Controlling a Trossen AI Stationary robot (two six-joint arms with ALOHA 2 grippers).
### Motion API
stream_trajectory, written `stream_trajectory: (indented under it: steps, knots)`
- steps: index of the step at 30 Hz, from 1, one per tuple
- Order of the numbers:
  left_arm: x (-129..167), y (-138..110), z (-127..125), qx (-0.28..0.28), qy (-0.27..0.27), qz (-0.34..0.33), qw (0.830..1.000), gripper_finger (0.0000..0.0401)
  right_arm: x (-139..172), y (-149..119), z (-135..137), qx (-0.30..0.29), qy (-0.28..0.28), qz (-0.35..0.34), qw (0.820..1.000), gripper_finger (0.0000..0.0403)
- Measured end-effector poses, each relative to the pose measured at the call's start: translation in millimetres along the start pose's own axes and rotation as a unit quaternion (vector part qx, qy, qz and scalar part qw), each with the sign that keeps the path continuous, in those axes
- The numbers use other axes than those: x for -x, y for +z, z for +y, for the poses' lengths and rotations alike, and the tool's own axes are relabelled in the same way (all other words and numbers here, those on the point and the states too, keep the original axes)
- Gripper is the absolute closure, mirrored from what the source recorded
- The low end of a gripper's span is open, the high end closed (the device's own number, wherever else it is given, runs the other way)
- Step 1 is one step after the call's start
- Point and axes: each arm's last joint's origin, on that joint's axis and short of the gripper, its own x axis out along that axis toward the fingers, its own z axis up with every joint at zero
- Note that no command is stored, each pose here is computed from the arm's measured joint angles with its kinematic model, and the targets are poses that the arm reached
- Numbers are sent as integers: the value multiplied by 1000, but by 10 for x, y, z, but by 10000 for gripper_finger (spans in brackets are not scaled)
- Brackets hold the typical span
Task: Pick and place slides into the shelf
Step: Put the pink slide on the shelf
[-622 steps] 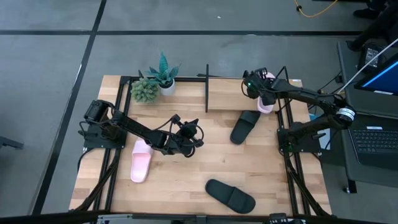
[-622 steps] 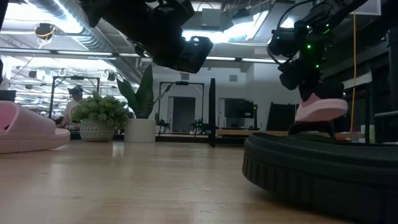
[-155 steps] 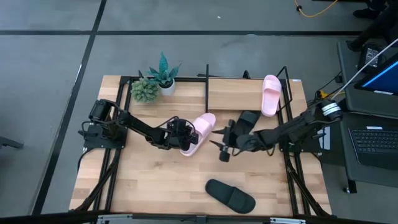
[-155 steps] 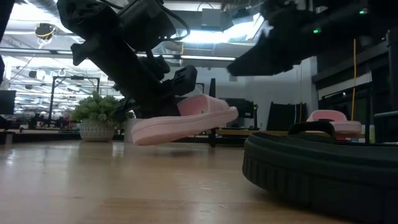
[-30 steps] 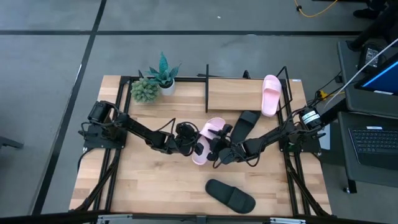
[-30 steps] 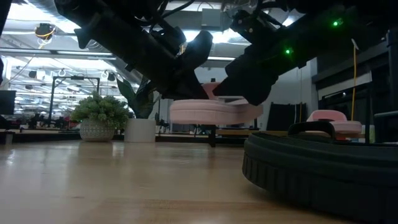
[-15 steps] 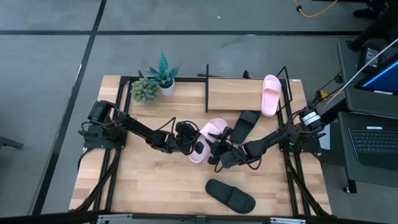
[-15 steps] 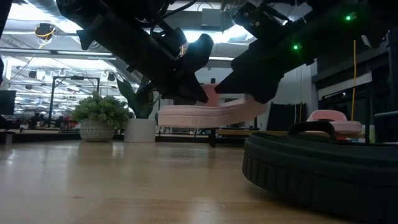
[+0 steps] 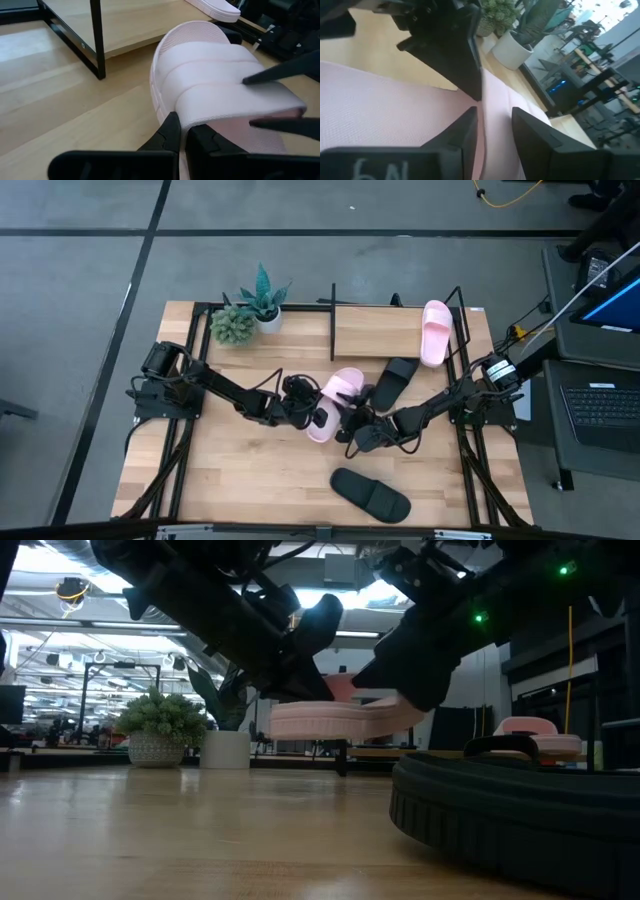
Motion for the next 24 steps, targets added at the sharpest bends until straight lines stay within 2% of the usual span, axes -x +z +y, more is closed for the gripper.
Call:
stream_trajectory:
  steps: [7, 24]
  knots:
    - [35, -30, -30, -3, -11, 7, 1000, 399, -3, -17, -10, 34, -15, 6, 999, 296]
    - [102, -79, -80, -7, -22, 10, 1000, 399, -54, -24, -51, 60, -33, 13, 998, 299]
